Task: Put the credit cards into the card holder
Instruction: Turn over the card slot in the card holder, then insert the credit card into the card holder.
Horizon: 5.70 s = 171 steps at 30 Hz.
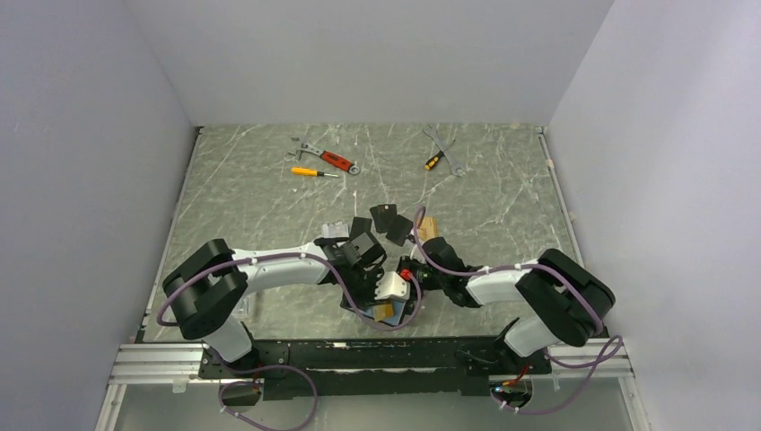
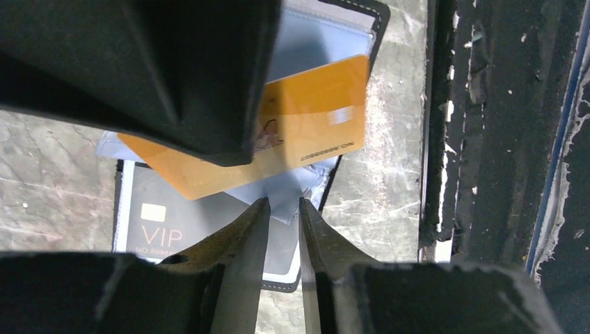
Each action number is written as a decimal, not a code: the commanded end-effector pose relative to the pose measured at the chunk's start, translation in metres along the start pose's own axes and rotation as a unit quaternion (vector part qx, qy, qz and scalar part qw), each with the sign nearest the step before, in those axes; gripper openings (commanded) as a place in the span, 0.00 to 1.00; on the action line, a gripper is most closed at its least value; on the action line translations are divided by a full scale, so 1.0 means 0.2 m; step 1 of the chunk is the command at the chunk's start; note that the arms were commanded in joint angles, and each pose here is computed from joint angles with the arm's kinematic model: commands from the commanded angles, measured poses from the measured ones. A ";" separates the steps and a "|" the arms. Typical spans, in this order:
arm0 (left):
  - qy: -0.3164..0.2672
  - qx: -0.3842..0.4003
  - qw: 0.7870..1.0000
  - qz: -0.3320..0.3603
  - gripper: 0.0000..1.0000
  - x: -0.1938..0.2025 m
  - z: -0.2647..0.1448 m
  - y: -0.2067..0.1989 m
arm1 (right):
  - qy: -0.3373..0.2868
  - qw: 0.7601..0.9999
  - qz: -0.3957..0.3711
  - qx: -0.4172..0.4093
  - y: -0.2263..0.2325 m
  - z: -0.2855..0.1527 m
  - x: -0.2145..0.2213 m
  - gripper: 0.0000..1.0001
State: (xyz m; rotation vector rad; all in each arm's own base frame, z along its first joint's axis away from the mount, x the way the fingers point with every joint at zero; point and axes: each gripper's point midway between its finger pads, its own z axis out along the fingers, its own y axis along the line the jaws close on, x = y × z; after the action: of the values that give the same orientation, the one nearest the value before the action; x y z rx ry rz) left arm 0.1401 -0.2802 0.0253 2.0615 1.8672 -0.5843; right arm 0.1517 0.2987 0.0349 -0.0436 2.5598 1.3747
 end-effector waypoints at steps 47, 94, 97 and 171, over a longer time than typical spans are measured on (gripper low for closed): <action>0.066 -0.025 0.997 -0.012 0.28 0.15 -0.03 0.03 | -0.002 0.999 -0.019 -0.042 -0.01 -0.20 0.09 0.00; 0.000 -0.035 0.991 0.130 0.47 0.24 -0.09 0.13 | 0.013 0.999 -0.006 0.043 -0.03 -0.08 0.05 0.00; 0.007 -0.022 0.991 0.131 0.47 0.26 -0.06 0.09 | 0.013 0.999 -0.009 0.049 -0.03 -0.07 0.03 0.00; 0.050 -0.007 0.991 0.123 0.28 0.24 0.00 -0.07 | -0.165 0.985 0.034 -0.044 -0.02 -0.07 -0.10 0.00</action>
State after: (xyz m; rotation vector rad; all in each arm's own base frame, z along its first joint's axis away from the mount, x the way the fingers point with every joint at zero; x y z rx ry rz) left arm 0.1472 -0.2521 0.0177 2.2346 1.5548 -0.3826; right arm 0.1694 0.2770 0.0353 0.2576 2.2886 1.3468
